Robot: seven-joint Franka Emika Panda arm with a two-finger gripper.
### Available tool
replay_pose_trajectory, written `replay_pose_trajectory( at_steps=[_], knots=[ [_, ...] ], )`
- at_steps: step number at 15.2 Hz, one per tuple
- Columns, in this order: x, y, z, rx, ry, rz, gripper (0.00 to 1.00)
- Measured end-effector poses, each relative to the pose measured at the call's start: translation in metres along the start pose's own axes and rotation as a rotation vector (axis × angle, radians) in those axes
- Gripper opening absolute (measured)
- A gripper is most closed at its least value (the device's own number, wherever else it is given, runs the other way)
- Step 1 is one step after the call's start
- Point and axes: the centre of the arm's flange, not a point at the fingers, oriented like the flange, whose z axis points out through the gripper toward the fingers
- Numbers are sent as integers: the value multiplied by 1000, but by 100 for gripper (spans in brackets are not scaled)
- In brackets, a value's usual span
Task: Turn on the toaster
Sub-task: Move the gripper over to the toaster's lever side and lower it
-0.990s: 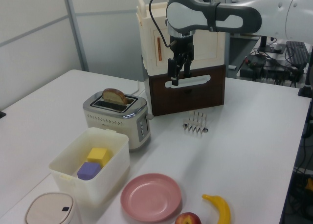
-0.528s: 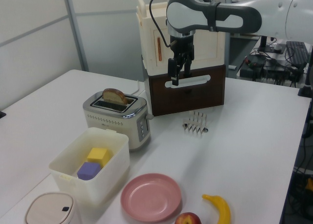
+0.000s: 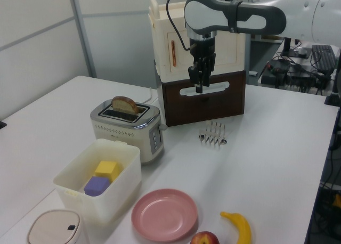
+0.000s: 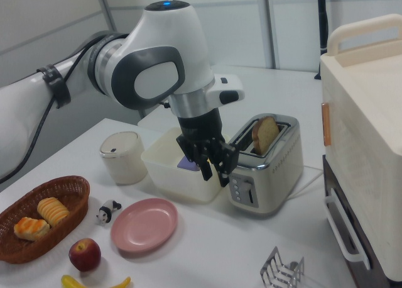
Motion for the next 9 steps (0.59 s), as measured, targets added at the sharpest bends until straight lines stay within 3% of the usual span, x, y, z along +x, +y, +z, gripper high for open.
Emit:
replay_pose_trajectory(
  at_steps=[4, 9],
  knots=[
    [-1, 1, 2, 3, -12, 2, 2],
    [7, 3, 24, -2, -17, 4, 1]
  ],
)
